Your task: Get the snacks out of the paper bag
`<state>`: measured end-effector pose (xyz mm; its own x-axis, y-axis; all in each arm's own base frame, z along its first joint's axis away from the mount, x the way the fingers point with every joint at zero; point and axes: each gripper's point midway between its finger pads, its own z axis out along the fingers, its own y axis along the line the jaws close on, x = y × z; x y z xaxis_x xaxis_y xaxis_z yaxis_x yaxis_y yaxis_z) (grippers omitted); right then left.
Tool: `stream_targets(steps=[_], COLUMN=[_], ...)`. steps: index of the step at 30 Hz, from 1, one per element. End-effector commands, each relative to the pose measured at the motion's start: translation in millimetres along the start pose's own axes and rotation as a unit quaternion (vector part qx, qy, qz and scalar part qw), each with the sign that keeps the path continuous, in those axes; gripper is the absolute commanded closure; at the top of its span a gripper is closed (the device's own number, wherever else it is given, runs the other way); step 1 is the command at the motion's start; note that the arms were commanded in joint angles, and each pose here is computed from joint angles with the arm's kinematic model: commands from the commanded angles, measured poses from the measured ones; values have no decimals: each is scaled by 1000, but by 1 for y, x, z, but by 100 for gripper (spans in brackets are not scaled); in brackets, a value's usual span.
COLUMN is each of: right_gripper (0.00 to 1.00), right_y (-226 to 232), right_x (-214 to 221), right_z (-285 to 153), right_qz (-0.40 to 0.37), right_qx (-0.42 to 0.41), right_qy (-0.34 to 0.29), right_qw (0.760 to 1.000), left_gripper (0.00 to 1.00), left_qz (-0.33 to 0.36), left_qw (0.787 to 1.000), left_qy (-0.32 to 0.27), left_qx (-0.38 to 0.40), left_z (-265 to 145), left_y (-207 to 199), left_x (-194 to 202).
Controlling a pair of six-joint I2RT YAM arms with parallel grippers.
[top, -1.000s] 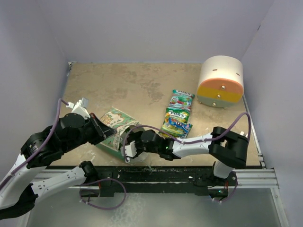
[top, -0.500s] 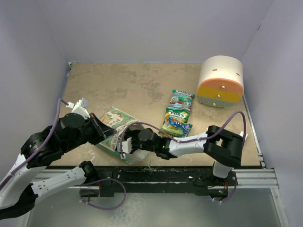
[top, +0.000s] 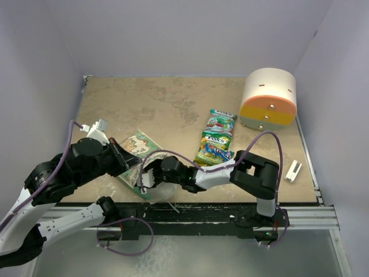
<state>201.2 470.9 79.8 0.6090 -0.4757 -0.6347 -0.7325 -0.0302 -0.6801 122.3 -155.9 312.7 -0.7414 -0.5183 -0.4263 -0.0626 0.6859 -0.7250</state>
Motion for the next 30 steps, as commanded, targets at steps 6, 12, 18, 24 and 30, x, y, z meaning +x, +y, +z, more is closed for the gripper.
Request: stream_targets(steps=[6,12,18,24,30], right_gripper=[53,77,100,100,100], right_y=[-41,-47,-53,-35,-26], right_x=[-20,-28,-58,-81,-81], right_z=[20,19,-11,-49,-80], right_qz=[-13,6,22,32,82], right_qx=[54,51,12,-77,-104], right_qy=[-18,-28,-55,-77,-61], right_qw=[998,998,998,994,989], left_gripper=[100,100,100,100,100], left_qz=[-3,4,3,11,18], left_qw=[1000,1000,999,998,996], left_qy=[-7,-9,-25,-47,-61], left_qx=[28,30,34,44,55], left_z=[-4,-2,-3,-3,-1], left_y=[-17,-21,-22,-26,-31], left_x=[-6,-8,-14,-22,-27])
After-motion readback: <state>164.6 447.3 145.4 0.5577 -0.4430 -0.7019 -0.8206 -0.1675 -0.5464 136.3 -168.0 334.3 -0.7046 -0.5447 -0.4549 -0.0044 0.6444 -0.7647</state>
